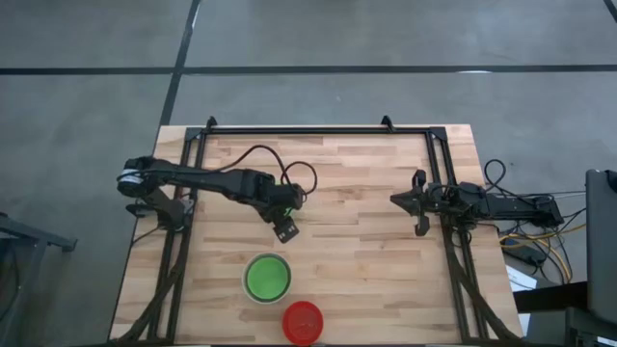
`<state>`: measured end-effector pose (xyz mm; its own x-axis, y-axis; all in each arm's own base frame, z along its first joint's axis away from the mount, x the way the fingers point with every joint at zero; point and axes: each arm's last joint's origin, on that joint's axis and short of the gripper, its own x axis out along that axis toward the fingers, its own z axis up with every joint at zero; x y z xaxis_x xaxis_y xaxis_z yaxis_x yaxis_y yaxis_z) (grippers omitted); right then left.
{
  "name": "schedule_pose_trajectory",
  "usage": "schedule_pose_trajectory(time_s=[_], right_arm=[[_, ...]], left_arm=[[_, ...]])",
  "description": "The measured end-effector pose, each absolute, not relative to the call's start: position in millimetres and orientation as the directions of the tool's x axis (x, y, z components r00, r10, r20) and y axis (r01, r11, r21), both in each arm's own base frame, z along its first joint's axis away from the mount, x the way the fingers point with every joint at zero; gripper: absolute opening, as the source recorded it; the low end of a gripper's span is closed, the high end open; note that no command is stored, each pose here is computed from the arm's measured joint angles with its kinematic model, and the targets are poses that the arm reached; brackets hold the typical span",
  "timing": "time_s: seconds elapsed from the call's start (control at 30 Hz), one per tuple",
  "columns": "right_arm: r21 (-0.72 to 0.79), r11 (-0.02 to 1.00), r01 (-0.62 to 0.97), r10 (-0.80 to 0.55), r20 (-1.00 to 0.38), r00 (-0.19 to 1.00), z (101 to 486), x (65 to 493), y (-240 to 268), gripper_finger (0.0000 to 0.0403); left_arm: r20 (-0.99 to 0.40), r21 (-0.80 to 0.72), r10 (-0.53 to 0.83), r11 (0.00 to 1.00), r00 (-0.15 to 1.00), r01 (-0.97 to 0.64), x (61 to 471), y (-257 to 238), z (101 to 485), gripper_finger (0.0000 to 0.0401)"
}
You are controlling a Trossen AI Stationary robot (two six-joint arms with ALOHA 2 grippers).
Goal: Nest bowls inside each other
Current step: Stack the green bowl on the green bowl
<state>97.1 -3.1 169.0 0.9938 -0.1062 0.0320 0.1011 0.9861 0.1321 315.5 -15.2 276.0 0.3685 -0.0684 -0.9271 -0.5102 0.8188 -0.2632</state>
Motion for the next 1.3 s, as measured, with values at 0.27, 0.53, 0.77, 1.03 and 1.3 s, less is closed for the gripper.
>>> schedule_pose_trajectory(time_s=[0.27,0.53,0.77,1.03,1.3], right_arm=[[0.132,0.986,0.101,-0.106,0.032,0.994,169.0,97.1,-3.1,0.0034],[0.131,0.986,0.102,-0.107,0.032,0.994,169.0,97.1,-3.1,0.0034],[0.132,0.986,0.102,-0.107,0.032,0.994,169.0,97.1,-3.1,0.0034],[0.131,0.986,0.101,-0.106,0.032,0.994,169.0,97.1,-3.1,0.0034],[0.132,0.986,0.101,-0.106,0.032,0.994,169.0,97.1,-3.1,0.0034]], left_arm=[[-0.928,-0.235,-0.042,0.837,0.370,-0.494,315.8,-9.8,276.0,0.0197],[-0.931,-0.218,-0.026,0.840,0.365,-0.497,315.7,0.8,273.8,0.0197],[-0.940,-0.211,-0.029,0.831,0.339,-0.515,312.7,11.5,261.5,0.0197],[-0.935,-0.213,-0.024,0.836,0.354,-0.505,313.4,17.1,252.1,0.0197],[-0.936,-0.228,-0.046,0.832,0.348,-0.505,311.2,18.4,240.3,0.0197]])
